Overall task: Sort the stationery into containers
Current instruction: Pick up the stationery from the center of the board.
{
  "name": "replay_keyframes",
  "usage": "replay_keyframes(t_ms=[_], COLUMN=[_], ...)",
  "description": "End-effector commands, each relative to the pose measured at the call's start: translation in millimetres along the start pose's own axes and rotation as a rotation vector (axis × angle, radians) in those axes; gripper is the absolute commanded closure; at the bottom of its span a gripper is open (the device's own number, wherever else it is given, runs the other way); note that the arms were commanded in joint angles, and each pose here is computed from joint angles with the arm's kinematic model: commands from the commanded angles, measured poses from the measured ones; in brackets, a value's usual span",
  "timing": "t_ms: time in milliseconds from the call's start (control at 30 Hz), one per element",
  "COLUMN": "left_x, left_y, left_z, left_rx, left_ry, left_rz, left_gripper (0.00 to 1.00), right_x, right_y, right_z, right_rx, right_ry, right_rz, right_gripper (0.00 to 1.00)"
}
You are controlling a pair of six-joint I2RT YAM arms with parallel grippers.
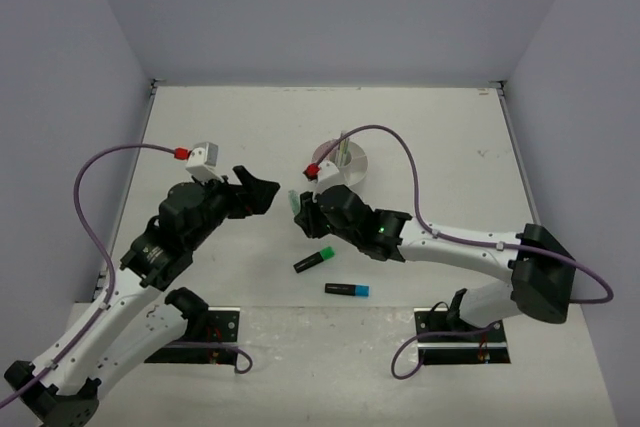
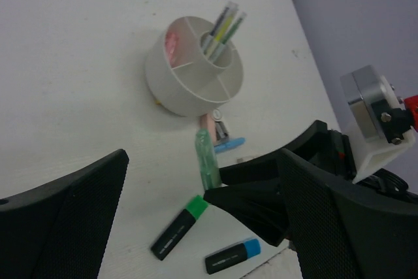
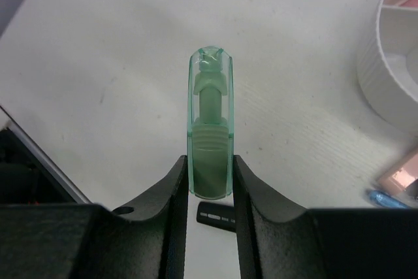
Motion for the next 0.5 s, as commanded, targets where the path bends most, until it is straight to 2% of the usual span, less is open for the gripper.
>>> replay_keyframes(t_ms=[0, 67, 133, 467], left_x=[16.6, 22.2, 28.6, 44.0], left_y=[-43.9, -45.9, -44.0, -47.3], left_z=[7.1, 7.3, 0.9, -15.6], left_rx=[-0.016, -0.016, -0.024, -0.036], left_ry=[-0.018, -0.023, -0.009, 0.034], left_rz=[-0.251, -0.264, -0.262, -0.308], left_gripper=[0.20, 0.24, 0.35, 0.39], right_x=[-14.2, -21.4, -28.7, -40.9], right_y=[16.6, 17.7, 19.5, 26.2], right_z=[27.6, 32.5, 36.7, 43.2], right_rx=[0.046, 0.055, 0.054, 0.041], right_ry=[-0.158, -0.185, -0.203, -0.237], right_rz=[0.113, 0.131, 0.153, 0.195], right_gripper=[1.00, 1.00, 1.00, 1.00])
Point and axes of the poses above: each gripper's point midway between its finger pads, its own x axis out along the fingers, its own y axis along the line the jaws close on, z = x × y, the point moved 1 cm from there along -x, back along the fingers, and after that the axes turned 13 degrees about x, right-handed, at the moved point
